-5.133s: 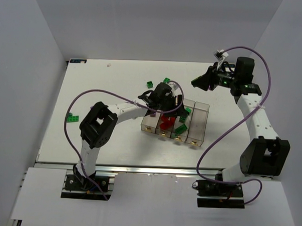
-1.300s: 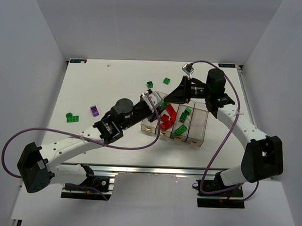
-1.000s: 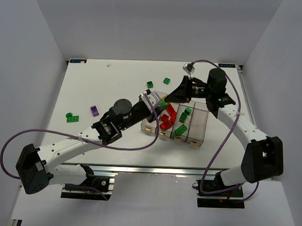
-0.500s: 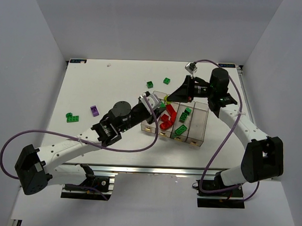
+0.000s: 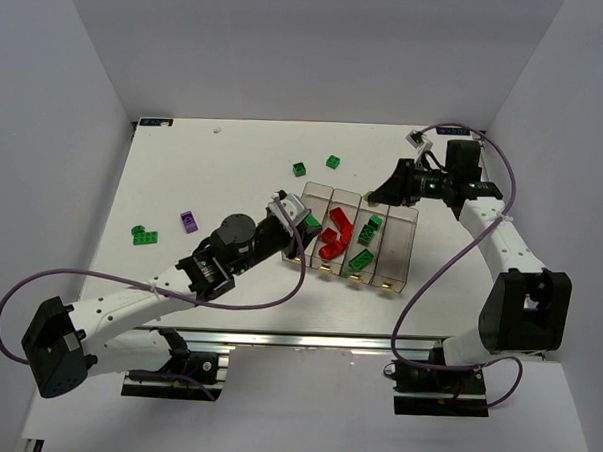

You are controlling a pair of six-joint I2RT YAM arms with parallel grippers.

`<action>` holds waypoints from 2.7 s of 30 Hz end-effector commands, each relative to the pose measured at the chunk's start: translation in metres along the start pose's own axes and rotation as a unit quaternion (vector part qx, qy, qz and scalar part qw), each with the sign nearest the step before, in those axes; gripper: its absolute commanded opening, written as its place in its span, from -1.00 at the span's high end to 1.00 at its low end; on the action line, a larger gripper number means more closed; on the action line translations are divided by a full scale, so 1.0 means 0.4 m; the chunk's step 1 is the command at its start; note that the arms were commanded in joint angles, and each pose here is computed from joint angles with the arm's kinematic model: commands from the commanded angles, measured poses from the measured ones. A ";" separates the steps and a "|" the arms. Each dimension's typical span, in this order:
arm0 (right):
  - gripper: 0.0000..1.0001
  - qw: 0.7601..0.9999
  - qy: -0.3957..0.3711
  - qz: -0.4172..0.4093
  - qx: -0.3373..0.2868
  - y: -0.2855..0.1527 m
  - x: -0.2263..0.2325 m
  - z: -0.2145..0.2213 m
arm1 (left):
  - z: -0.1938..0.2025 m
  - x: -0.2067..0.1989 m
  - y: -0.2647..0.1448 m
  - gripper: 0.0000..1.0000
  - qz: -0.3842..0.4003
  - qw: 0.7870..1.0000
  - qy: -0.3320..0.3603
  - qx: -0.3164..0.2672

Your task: Sort the legos into containers by color

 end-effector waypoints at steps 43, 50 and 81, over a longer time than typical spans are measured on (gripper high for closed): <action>-0.79 0.953 -0.158 0.238 0.098 -0.197 -0.184 0.171 | 0.261 -0.059 0.419 0.19 -0.062 0.874 -0.344 0.337; -0.79 0.957 -0.154 0.230 0.091 -0.194 -0.185 0.151 | 0.257 -0.048 0.432 -0.35 -0.071 0.881 -0.331 0.331; -0.79 0.968 -0.182 0.158 0.069 0.316 -0.273 -0.196 | 0.124 0.211 -0.149 -0.47 -0.336 0.826 -0.448 0.066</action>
Point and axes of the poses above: each gripper's point midway between its finger pads, its own y axis out along the fingers, its own x axis along the line the jaws close on, z = x × y, the point moved 5 cm from there along -y, back along the fingers, and after that the axes turned 7 degrees about -y, right-handed, at the moved point
